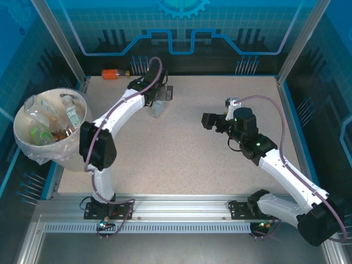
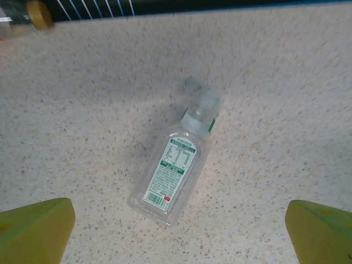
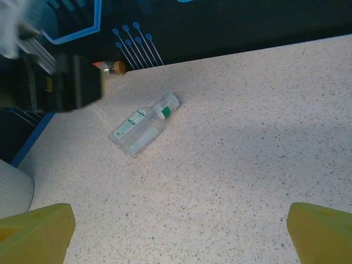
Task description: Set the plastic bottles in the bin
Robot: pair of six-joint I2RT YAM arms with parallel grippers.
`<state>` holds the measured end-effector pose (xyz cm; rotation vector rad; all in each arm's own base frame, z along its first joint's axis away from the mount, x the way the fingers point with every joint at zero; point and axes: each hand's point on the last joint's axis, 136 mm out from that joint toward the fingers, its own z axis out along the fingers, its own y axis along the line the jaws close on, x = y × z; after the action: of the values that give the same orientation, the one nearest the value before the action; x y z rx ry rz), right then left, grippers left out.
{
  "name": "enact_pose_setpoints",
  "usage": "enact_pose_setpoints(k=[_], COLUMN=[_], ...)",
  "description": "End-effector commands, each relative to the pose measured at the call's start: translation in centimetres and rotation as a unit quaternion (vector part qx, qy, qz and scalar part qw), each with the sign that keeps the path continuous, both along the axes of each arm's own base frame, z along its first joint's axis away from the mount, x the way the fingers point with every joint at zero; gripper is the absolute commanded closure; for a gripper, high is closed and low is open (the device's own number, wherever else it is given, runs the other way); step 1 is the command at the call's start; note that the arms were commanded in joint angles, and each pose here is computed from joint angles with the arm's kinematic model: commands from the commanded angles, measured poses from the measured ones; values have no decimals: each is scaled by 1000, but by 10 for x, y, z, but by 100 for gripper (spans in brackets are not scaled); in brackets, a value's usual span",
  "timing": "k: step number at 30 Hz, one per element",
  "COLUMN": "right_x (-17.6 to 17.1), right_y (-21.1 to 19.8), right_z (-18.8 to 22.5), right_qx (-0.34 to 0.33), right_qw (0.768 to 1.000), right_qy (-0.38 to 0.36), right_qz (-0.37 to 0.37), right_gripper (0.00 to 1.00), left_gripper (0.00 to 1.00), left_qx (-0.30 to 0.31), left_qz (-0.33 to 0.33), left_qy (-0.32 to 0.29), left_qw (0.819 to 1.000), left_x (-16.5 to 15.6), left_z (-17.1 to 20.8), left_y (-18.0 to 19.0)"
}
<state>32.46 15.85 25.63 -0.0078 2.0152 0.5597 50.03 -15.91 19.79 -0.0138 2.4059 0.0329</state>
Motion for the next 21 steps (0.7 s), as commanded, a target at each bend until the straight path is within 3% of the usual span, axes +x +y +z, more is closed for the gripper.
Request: enact_pose_setpoints(k=[1, 12, 21], right_x=[-3, -13, -18], right_y=[-14, -30, -36], right_z=[3, 9, 10], right_qx=[1, -1, -8], right_qw=[1000, 999, 998], right_qy=[-1, -11, -13], right_qz=[-24, -48, -55], right_gripper=[0, 0, 0], left_gripper=[1, 1, 1], left_qx=[17, 36, 43], left_qz=[-15, -3, -78], left_qy=[22, 99, 156], left_qw=[1000, 994, 984], left_x=[13, 51, 52], left_z=[-19, -93, -143], left_y=[-5, 11, 1])
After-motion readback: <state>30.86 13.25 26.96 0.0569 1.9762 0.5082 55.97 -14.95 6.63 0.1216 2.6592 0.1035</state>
